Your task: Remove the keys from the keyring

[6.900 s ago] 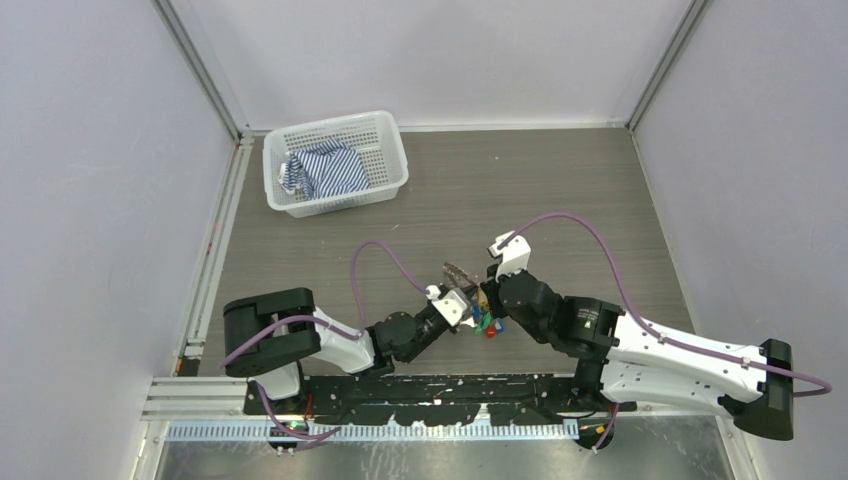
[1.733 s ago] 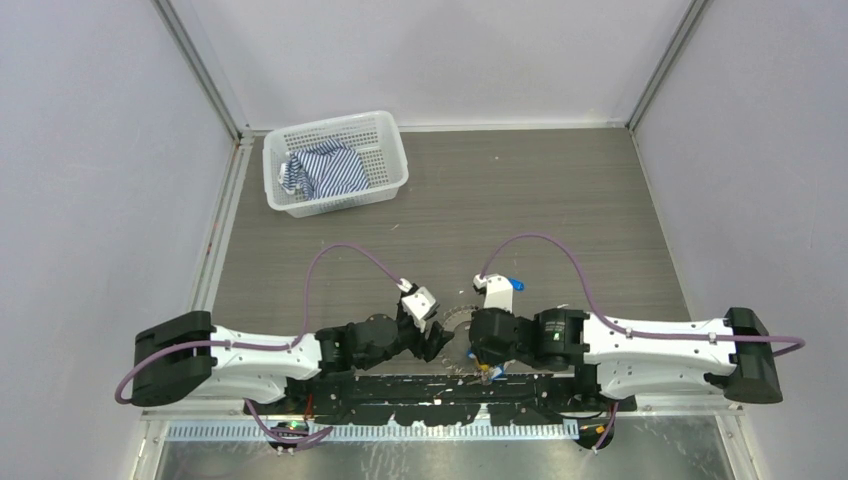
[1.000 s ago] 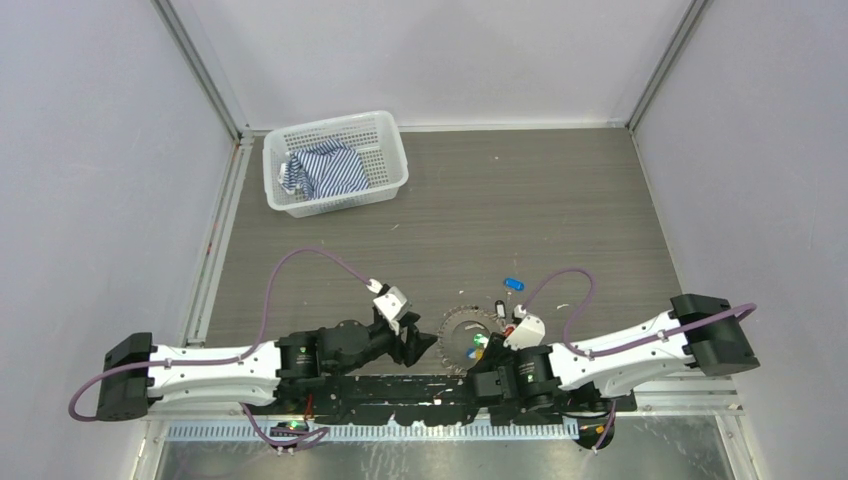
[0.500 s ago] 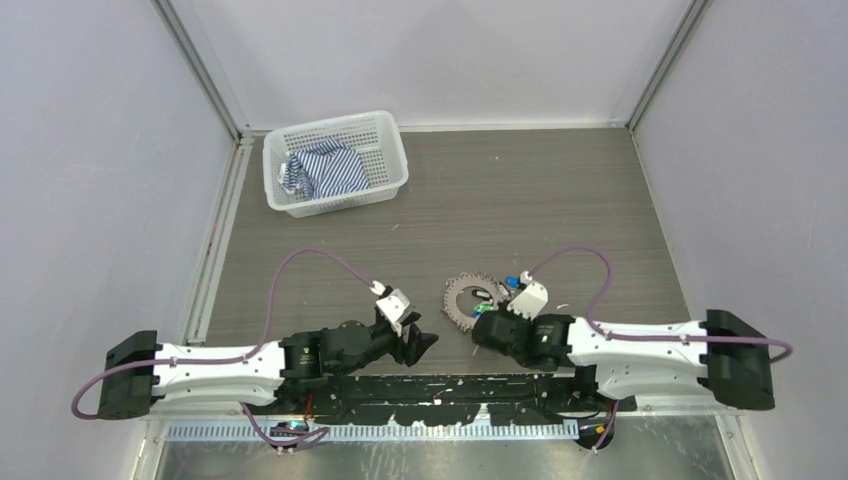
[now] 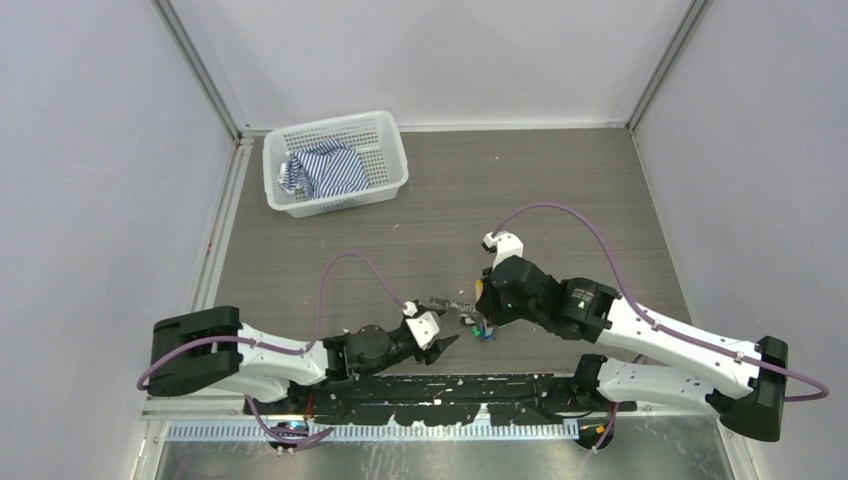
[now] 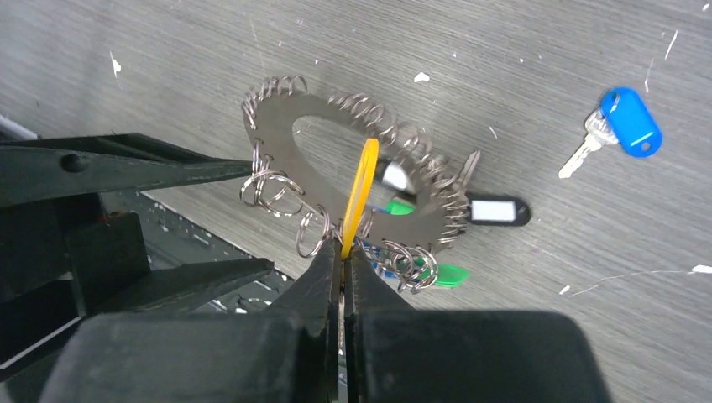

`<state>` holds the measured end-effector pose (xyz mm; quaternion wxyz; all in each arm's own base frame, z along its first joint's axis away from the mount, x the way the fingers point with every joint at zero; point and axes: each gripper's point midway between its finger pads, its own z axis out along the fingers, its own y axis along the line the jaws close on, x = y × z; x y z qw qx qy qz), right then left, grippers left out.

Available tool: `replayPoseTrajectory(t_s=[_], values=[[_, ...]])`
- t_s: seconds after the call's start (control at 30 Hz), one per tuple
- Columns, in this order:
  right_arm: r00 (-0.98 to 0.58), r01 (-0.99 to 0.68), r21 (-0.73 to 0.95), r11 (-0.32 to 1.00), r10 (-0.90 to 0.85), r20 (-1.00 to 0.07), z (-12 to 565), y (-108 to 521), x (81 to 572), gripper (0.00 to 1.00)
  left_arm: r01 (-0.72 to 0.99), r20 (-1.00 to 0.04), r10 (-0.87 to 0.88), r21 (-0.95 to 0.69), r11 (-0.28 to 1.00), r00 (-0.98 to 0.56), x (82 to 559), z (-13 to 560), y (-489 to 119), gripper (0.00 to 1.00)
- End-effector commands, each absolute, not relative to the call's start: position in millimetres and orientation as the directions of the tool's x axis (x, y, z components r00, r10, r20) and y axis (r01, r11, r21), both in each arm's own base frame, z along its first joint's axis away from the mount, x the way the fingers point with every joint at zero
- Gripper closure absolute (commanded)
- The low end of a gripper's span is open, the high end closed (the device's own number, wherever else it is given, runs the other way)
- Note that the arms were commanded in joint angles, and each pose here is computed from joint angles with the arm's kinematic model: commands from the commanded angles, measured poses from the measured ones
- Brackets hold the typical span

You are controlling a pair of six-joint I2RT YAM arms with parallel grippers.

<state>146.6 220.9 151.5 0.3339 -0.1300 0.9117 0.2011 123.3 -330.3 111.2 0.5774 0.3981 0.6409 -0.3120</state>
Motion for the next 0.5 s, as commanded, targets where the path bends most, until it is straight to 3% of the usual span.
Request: replayPoseTrajectory(t_s=[0.0, 0.23, 0.47], values=[[-0.676, -0.541, 0.244, 0.805, -0.243, -0.696, 182.7, 222.2, 141.3, 0.99, 0.882, -0.967, -0.049, 0.207, 0.423, 0.251, 117.4, 197.4, -347.8, 0.44], [-0.676, -0.57, 0.255, 0.781, -0.269, -0.686, 190.6, 226.1, 140.4, 0.99, 0.894, -0.954, 0.052, 0.297, 0.335, 0.297, 103.0, 218.2, -326.8, 0.46], [-0.642, -0.565, 0.239, 0.79, -0.238, -0.729, 213.9, 227.5, 151.8, 0.99, 0.892, -0.95, 0.111, 0.313, 0.327, 0.292, 109.4, 219.9, -347.6, 0.36]])
